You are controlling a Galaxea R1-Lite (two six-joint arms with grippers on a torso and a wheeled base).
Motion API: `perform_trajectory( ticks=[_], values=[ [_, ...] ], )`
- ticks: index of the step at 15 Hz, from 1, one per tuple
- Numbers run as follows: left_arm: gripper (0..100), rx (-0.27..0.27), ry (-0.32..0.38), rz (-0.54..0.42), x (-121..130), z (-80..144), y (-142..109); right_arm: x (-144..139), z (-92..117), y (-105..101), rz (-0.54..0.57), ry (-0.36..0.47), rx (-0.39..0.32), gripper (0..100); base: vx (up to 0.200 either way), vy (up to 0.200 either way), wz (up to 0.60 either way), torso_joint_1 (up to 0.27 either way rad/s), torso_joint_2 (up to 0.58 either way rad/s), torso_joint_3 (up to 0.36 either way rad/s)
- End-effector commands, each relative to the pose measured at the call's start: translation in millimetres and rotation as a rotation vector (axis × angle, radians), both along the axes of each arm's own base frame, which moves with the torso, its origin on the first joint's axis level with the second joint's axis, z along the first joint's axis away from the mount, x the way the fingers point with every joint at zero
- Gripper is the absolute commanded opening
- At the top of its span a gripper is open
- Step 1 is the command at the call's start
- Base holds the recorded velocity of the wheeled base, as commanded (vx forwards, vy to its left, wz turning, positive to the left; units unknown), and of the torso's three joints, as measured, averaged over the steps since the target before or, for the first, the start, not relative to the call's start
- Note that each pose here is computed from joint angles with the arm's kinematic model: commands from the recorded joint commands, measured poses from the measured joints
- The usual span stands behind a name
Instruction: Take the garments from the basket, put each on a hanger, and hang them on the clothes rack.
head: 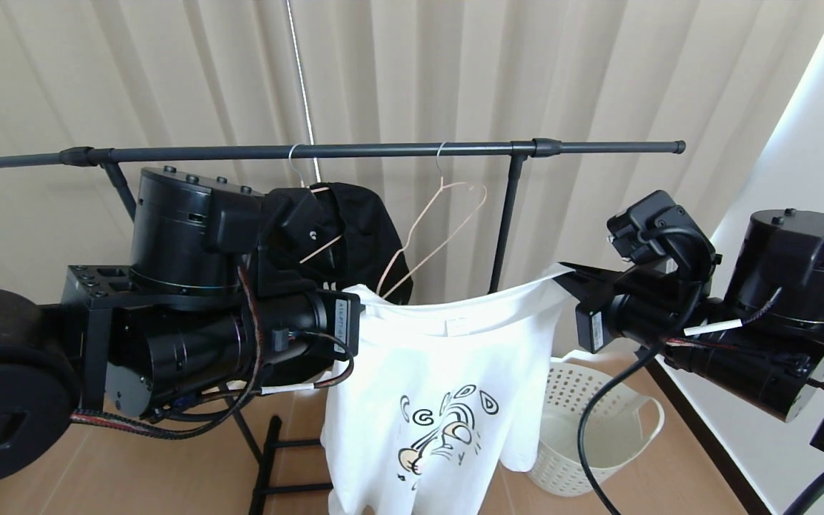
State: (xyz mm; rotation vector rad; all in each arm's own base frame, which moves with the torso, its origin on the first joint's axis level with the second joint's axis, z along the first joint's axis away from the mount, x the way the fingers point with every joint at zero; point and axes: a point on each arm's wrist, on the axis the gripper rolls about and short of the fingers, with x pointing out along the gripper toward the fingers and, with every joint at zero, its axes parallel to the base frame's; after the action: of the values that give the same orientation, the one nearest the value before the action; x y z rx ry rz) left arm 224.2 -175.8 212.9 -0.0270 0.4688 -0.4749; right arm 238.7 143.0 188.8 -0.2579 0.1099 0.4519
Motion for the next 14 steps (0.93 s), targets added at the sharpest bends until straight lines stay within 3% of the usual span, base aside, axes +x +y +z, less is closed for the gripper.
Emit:
perform_trajectory(
  ticks=[1,7,10,14],
  values=[
    [0,0.000,0.000,0.003,1,0,0,-1,2,0,-0.001,-0.009,0.005,0,0.000,0.000,0.00,0.000,0.00,0.000],
    [0,-0.041,-0.053,0.054,35,16,-5,-14,8,-7,0.014,-0.044,-0.035,0,0.000,0.000,0.00,0.000,0.00,0.000],
    [0,-0.081,-0.098,0.059,70,29,-19,-26,8,3,0.073,-0.041,-0.036,0,0.000,0.000,0.00,0.000,0.00,0.000],
    [0,-0.138,-0.162,0.024,99,44,-42,-62,0,42,0.274,0.002,-0.029,0,0.000,0.000,0.00,0.000,0.00,0.000]
  ],
)
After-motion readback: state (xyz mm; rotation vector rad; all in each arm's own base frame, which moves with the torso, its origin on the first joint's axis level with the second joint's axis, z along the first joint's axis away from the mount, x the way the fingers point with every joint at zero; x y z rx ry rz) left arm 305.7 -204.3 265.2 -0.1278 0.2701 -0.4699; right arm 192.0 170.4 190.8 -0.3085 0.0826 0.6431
